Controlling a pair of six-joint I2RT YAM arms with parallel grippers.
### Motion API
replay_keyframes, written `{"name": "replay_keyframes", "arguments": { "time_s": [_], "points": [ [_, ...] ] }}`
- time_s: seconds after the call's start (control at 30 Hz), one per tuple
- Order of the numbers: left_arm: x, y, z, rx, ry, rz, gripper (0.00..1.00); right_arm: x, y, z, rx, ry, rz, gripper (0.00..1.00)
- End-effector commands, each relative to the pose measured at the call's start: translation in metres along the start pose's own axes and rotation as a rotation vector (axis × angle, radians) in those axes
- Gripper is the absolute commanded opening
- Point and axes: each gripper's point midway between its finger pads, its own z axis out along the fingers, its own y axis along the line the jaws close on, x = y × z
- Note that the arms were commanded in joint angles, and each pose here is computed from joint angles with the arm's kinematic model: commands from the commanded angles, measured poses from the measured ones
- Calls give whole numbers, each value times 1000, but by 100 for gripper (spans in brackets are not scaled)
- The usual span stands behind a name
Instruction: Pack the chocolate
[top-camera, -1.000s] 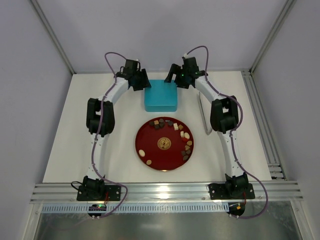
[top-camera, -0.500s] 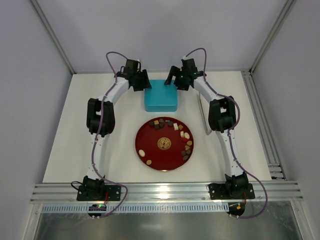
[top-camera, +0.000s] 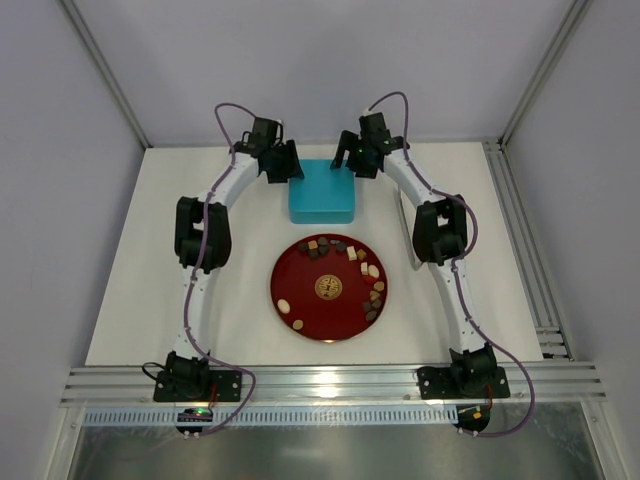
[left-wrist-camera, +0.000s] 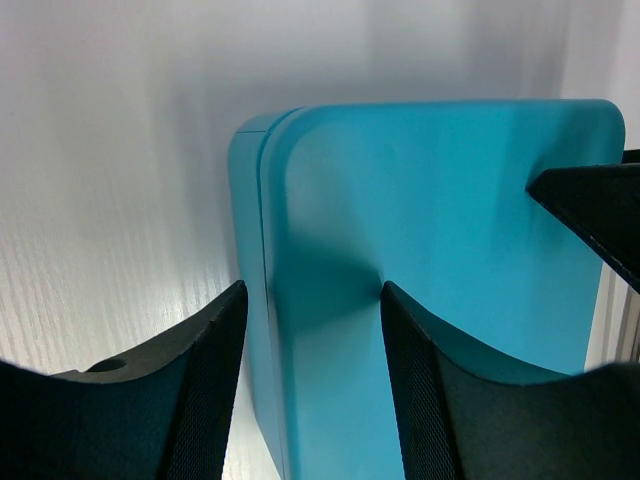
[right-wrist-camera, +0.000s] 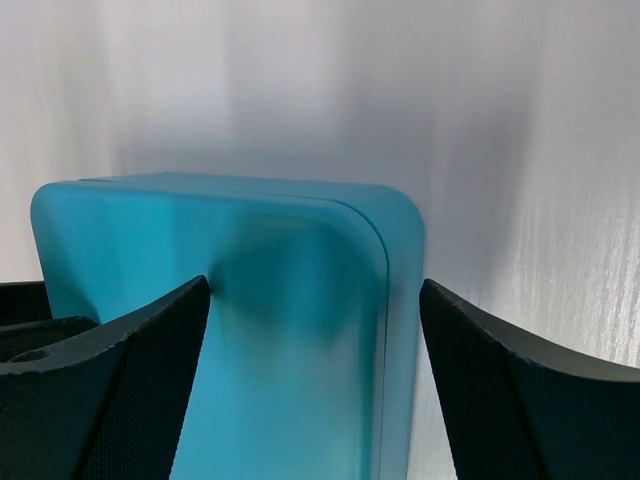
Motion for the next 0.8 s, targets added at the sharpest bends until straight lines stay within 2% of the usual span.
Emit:
{"name": "replay_keyframes", "arguments": {
  "time_s": [0.0,0.2,0.37,0.4,0.67,0.77],
  "points": [
    [154,83,16,-281,504,10,54,40,-36,4,158,119,-52,83],
    [163,79,8,-290,531,30,54,70,-35,-1,190,196,-112,76],
    [174,70,-1,-288,545,39,53,70,-25,-26,158,167,-108,60],
    [177,69,-2,-290,546,34,53,81,-30,-28,169,188,-104,59],
    [196,54,-21,-288,545,53,52,87,-18,-65,132,168,-109,59],
    [190,51,-28,-288,519,58,53,84,-16,-73,128,149,-109,62]
  ]
}}
